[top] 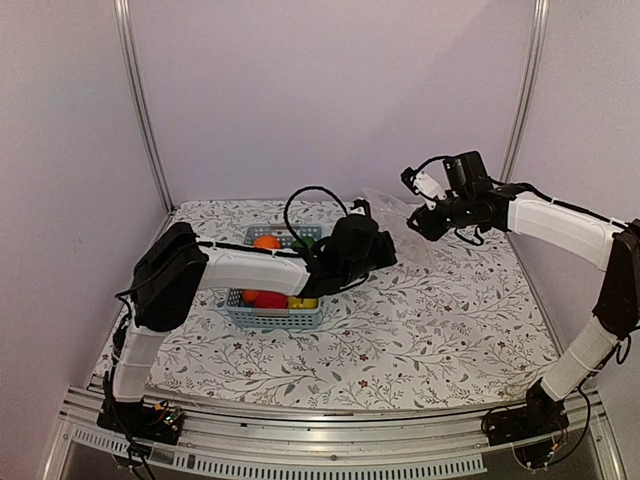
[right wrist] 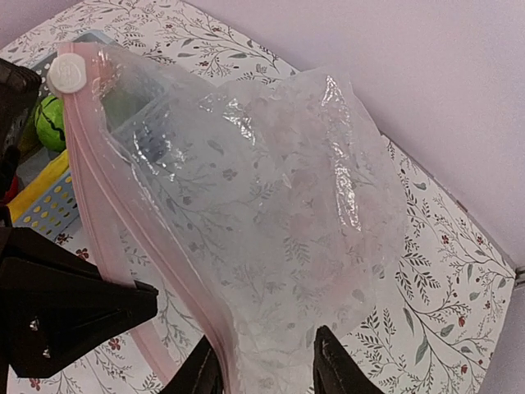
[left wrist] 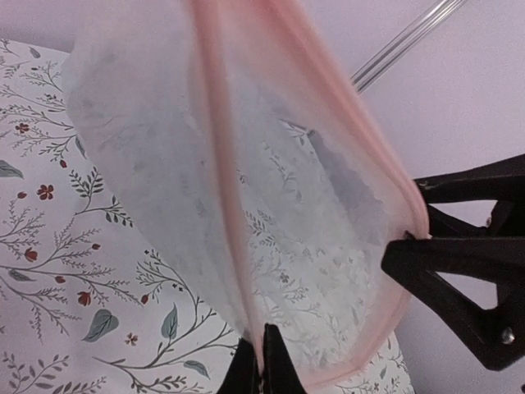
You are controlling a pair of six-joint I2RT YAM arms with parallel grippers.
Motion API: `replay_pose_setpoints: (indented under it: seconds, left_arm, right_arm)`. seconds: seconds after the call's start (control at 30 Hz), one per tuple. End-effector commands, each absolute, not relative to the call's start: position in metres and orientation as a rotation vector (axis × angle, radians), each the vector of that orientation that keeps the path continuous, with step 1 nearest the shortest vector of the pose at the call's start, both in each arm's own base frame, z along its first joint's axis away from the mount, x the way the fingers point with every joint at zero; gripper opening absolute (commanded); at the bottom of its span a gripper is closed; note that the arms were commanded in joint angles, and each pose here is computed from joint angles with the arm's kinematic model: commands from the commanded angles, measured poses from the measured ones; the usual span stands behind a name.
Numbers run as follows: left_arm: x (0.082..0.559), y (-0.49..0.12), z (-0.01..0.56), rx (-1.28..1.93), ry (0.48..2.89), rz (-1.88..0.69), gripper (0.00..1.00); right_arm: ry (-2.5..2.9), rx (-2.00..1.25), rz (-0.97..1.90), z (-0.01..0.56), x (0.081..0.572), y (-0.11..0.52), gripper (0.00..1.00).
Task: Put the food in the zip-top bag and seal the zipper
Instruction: Open the zipper food storage bag at the corner of the board.
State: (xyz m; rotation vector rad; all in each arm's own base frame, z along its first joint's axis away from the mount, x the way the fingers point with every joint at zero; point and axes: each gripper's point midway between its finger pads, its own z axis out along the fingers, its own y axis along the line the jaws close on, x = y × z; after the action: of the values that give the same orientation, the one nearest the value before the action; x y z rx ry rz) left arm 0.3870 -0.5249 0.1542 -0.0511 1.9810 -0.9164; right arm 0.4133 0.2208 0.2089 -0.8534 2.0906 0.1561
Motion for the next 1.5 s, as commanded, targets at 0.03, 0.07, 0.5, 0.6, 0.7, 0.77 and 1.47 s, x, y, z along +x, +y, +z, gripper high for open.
replay_pose_setpoints:
  seconds: [0.03,0.07,0.5,0.6,0.7,0.77,1.47]
  left_arm:
    - [0.367,-0.533,0.203,0.006,1.890,-1.050,0.00]
    - [0.366,-0.533,0.203,0.008,1.888,-1.054,0.00]
    - [0.359,-0.540,0.198,0.049,1.917,-1.049,0.00]
    - [0.366,-0.534,0.184,-0.001,1.979,-0.980,0.00]
    - [0.365,-0.536,0.183,-0.003,1.973,-1.000,0.00]
    - [0.365,-0.537,0.184,-0.003,1.975,-1.001,0.04]
    - [0.341,-0.371,0.193,0.450,2.132,-0.328,0.92]
  right_arm:
    - [2.085,-0.873,0.116,0.201,0.417,0.224,0.38]
    - [2.085,-0.881,0.107,0.198,0.416,0.224,0.38]
    - [1.982,-0.821,-0.032,0.226,0.423,0.209,0.00]
    - [1.956,-0.751,-0.140,0.242,0.432,0.192,0.00]
    - [1.951,-0.708,-0.227,0.248,0.438,0.175,0.00]
    - [1.950,-0.691,-0.264,0.248,0.439,0.168,0.00]
    - [2.061,-0.706,-0.157,0.190,0.438,0.135,0.00]
